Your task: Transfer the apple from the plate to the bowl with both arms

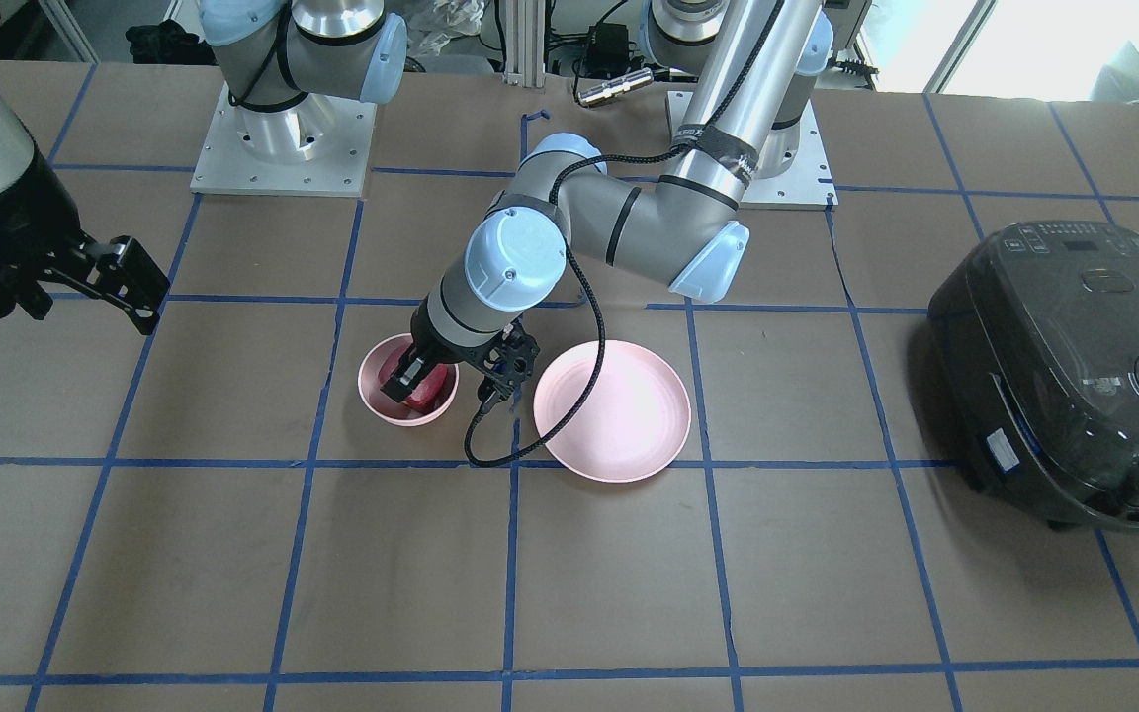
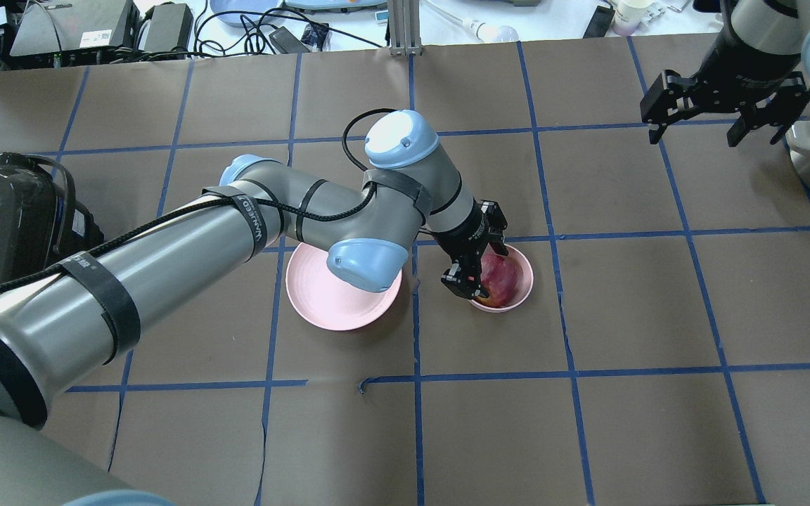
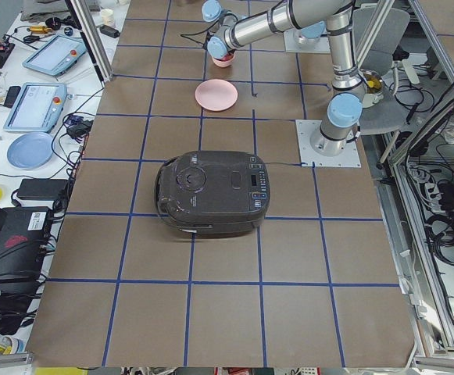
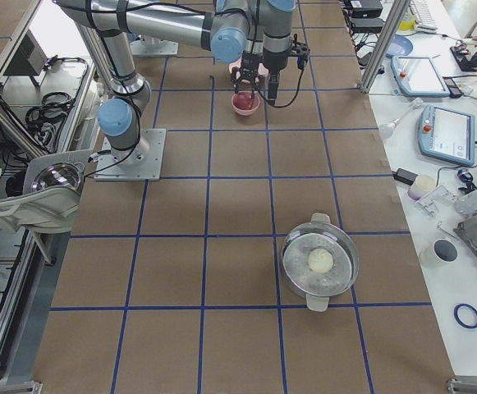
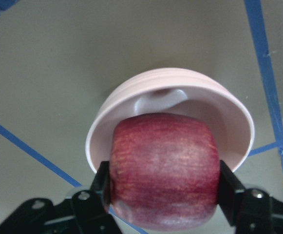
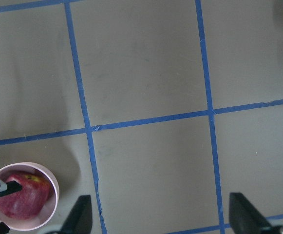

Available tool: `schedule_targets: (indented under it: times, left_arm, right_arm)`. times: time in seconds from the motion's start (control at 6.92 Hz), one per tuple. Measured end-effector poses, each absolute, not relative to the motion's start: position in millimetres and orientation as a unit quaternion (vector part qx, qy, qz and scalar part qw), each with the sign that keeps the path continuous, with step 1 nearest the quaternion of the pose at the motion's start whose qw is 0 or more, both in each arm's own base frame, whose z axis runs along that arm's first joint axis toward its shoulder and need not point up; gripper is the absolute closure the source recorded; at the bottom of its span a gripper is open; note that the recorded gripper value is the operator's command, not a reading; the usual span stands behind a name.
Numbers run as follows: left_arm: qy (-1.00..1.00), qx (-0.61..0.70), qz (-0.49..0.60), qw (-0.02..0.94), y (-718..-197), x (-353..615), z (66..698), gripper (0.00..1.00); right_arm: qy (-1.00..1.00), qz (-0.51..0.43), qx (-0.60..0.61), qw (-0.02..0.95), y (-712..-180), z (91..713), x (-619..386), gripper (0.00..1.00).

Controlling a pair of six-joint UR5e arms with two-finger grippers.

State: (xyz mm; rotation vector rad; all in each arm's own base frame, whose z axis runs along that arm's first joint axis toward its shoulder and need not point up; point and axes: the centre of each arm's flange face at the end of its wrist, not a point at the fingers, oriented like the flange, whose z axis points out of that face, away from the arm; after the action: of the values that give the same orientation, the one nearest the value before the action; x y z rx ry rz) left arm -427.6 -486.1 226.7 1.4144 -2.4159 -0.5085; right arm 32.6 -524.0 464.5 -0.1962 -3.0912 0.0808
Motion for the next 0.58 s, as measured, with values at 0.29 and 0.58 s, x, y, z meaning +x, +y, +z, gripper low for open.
schedule_targets:
  times: [0.29,0.58]
  left_arm:
    - [-0.864,0.458,-0.123,0.167,-498.2,-418.4,265.7,0.01]
    - [-0.898,0.402,-0.049,0.171,-510.1,-394.6,340.3,0.02]
  right_arm:
    - [-0.998,0.023,-0.054,0.002,-509.6,478.5,47.8,0.00]
    - [-0.999,0.030,-0.032,-0.014,-504.7,487.7,71.8,0.00]
